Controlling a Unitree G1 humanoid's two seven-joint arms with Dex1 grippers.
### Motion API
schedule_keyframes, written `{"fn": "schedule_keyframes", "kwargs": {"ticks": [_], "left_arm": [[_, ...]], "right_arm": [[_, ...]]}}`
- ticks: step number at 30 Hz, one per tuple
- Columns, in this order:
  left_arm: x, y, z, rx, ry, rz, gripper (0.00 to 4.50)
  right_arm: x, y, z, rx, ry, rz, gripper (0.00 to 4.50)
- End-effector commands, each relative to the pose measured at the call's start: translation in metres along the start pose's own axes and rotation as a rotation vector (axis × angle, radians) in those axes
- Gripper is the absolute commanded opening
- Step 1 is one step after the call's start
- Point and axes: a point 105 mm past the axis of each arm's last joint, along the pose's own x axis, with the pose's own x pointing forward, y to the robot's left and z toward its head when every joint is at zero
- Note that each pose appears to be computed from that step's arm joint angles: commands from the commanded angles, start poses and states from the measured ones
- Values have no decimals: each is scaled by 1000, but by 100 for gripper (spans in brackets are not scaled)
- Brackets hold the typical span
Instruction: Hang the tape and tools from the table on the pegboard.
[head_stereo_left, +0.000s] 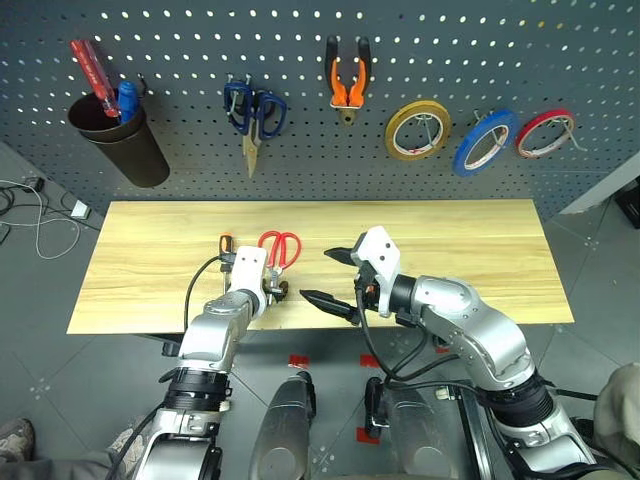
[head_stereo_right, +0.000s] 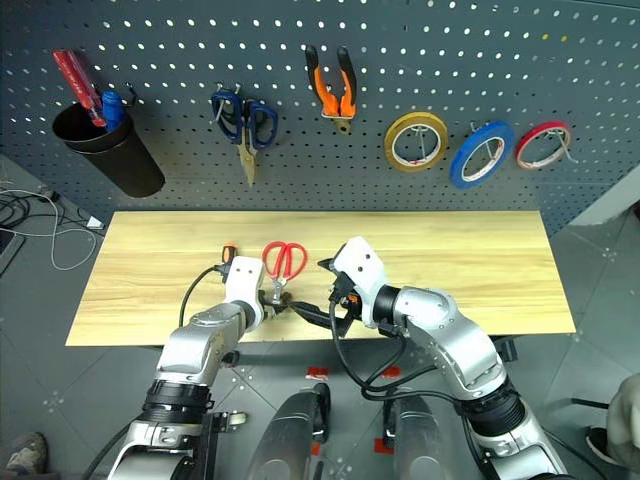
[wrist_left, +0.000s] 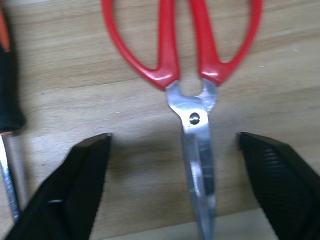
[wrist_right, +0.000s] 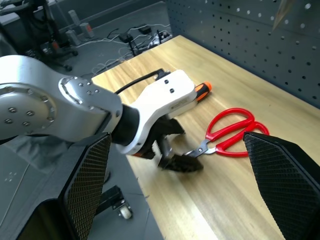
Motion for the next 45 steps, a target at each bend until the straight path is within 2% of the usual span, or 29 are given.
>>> {"fn": "schedule_keyframes", "kwargs": {"ticks": [1, 9, 10, 14, 17, 20, 23, 27, 33, 36, 40, 45], "left_arm": [[7, -9, -35, -12, 137, -35, 300], [12, -2, -41, -10, 172, -47, 51], [12, -2, -41, -10, 172, -48, 36], [11, 1, -36, 13, 143, -55, 36], [7, -2, -26, 53, 71, -78, 36], [-10, -5, -2, 156, -129, -101, 36], [-42, 2, 13, 270, -338, -58, 36], [-76, 7, 20, 352, -505, -5, 36], [-131, 13, 59, 509, -787, 139, 36], [-144, 23, 84, 478, -856, 226, 36], [-153, 19, 122, 514, -976, 240, 36], [-139, 21, 140, 528, -975, 238, 36]], "right_arm": [[-7, 2, 12, -1, -30, 39, 450], [-19, -2, 6, 7, 25, 51, 450], [-20, -3, 5, 4, 31, 50, 450], [-26, -5, 3, -17, 56, 34, 450], [-31, -6, 4, -49, 68, 18, 450], [-42, -9, 7, -172, 91, -25, 450], [-52, -4, 14, -310, 106, -52, 450], [-58, 8, 27, -329, 44, -52, 450], [-68, 8, 45, -331, -43, -97, 450], [-69, -1, 53, -326, -79, -139, 450], [-64, -11, 60, -346, -103, -158, 450], [-55, -18, 69, -370, -130, -152, 450]]}}
